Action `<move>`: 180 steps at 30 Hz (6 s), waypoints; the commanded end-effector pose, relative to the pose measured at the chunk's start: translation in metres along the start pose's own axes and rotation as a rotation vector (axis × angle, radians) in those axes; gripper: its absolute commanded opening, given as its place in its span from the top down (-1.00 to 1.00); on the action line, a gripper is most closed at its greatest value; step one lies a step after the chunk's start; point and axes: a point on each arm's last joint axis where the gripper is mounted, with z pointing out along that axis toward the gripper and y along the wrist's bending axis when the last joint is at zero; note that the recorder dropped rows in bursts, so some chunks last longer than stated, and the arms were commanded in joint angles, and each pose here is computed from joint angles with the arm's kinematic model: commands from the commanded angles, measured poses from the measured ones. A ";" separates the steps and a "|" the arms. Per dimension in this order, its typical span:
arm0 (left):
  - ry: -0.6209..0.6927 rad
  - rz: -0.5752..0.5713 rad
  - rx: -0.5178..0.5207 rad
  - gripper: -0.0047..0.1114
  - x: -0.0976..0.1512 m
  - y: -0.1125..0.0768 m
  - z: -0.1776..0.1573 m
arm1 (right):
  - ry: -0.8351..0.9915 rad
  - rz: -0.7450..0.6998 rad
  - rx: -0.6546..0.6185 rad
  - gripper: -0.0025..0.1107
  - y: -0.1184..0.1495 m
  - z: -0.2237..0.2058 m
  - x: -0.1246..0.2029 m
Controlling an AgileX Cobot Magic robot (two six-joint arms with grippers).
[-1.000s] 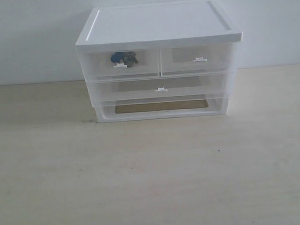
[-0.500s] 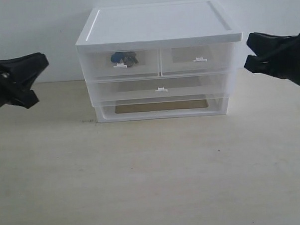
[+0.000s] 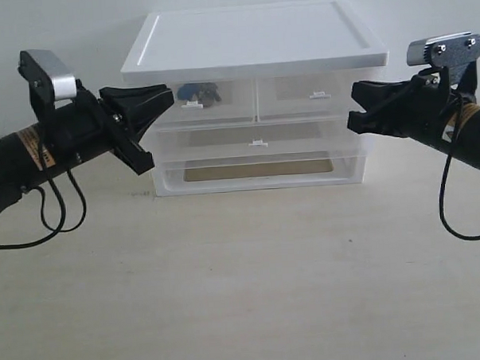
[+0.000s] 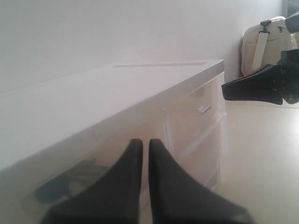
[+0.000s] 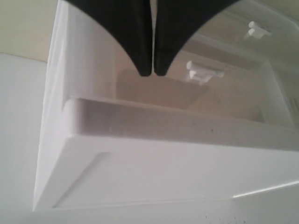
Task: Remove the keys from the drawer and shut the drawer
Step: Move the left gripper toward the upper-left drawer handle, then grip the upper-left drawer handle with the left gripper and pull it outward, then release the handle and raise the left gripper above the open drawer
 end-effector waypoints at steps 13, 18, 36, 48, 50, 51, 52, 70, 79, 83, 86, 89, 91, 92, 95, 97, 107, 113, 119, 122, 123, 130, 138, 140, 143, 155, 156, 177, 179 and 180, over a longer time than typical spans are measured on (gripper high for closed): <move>0.121 0.164 -0.024 0.84 0.003 0.007 0.013 | 0.011 -0.078 0.033 0.96 -0.009 0.017 -0.011; 0.158 0.301 -0.021 0.66 0.006 0.008 0.013 | 0.011 -0.078 0.033 0.96 -0.009 0.017 -0.011; 0.060 0.967 -0.050 -0.02 0.026 -0.005 0.039 | 0.031 -0.075 0.042 0.96 -0.010 0.017 -0.009; 0.168 1.055 -0.063 0.68 0.030 0.004 0.043 | 0.029 -0.071 0.049 0.96 -0.010 0.017 -0.009; 0.228 1.058 -0.048 0.74 0.032 0.008 0.045 | 0.028 -0.070 0.051 0.96 -0.010 0.017 -0.010; 0.241 1.059 -0.045 0.74 0.033 0.009 0.045 | 0.028 -0.070 0.051 0.96 -0.010 0.017 -0.010; 0.256 1.058 -0.040 0.74 0.034 0.009 0.045 | 0.028 -0.070 0.051 0.96 -0.010 0.017 -0.010; 0.236 1.058 -0.014 0.84 0.030 -0.003 0.052 | 0.029 -0.076 0.056 0.96 -0.011 0.017 -0.010; 0.246 1.066 -0.004 0.84 0.012 -0.015 0.038 | 0.032 -0.080 0.066 0.96 -0.012 0.017 -0.009; 0.246 1.065 0.003 0.84 0.004 -0.022 0.026 | 0.031 -0.080 0.065 0.96 -0.012 0.017 -0.009; 0.250 1.062 0.007 0.84 -0.001 -0.028 0.017 | 0.033 -0.080 0.066 0.96 -0.012 0.017 -0.009; 0.254 1.056 0.021 0.84 -0.004 -0.037 0.009 | 0.033 -0.080 0.066 0.96 -0.012 0.017 -0.009; 0.245 1.056 0.039 0.84 -0.006 -0.046 0.007 | 0.033 -0.080 0.066 0.96 -0.012 0.017 -0.009; 0.246 1.054 0.051 0.84 -0.007 -0.050 0.006 | 0.033 -0.080 0.066 0.96 -0.012 0.017 -0.009; 0.248 1.072 0.080 0.84 -0.006 -0.059 0.006 | 0.033 -0.080 0.066 0.96 -0.012 0.017 -0.009; 0.239 1.073 0.081 0.84 -0.006 -0.060 0.005 | 0.035 -0.080 0.067 0.96 -0.012 0.017 -0.009; 0.288 1.063 -0.015 0.05 -0.003 -0.049 0.007 | 0.044 -0.072 0.071 0.96 -0.013 0.017 -0.008; 0.295 1.072 -0.009 0.07 0.006 -0.043 0.019 | 0.049 -0.072 0.073 0.96 -0.013 0.017 -0.008; 0.312 1.081 -0.041 0.37 0.014 -0.035 0.028 | 0.049 -0.072 0.073 0.96 -0.013 0.017 -0.008; 0.329 1.092 -0.064 0.40 0.016 -0.031 0.030 | 0.049 -0.072 0.073 0.96 -0.013 0.017 -0.008; 0.335 1.083 -0.073 0.40 0.018 -0.030 0.030 | 0.049 -0.074 0.073 0.96 -0.013 0.017 -0.008; 0.329 1.104 -0.070 0.40 0.024 -0.030 0.033 | 0.051 -0.074 0.074 0.96 -0.013 0.017 -0.008; 0.319 1.160 -0.076 0.50 0.026 -0.029 0.034 | 0.051 -0.074 0.074 0.96 -0.013 0.017 -0.008; 0.315 1.161 -0.079 0.62 0.025 -0.029 0.034 | 0.051 -0.074 0.074 0.96 -0.013 0.017 -0.008; 0.311 1.165 -0.084 0.81 0.023 -0.028 0.036 | 0.053 -0.074 0.075 0.96 -0.013 0.016 -0.007; 0.310 1.149 -0.093 0.84 0.016 -0.035 0.036 | 0.050 -0.074 0.075 0.96 -0.013 0.017 -0.008; 0.321 1.140 -0.091 0.84 0.015 -0.037 0.035 | 0.050 -0.074 0.075 0.96 -0.013 0.017 -0.008; 0.241 0.999 -0.137 0.84 -0.040 -0.066 0.009 | 0.049 -0.075 0.079 0.96 -0.014 0.016 -0.008; 0.202 0.776 -0.182 0.67 -0.059 -0.065 0.004 | 0.049 -0.075 0.079 0.96 -0.014 0.016 -0.008; 0.221 0.592 -0.188 0.51 -0.076 -0.062 0.002 | 0.049 -0.075 0.079 0.96 -0.014 0.016 -0.008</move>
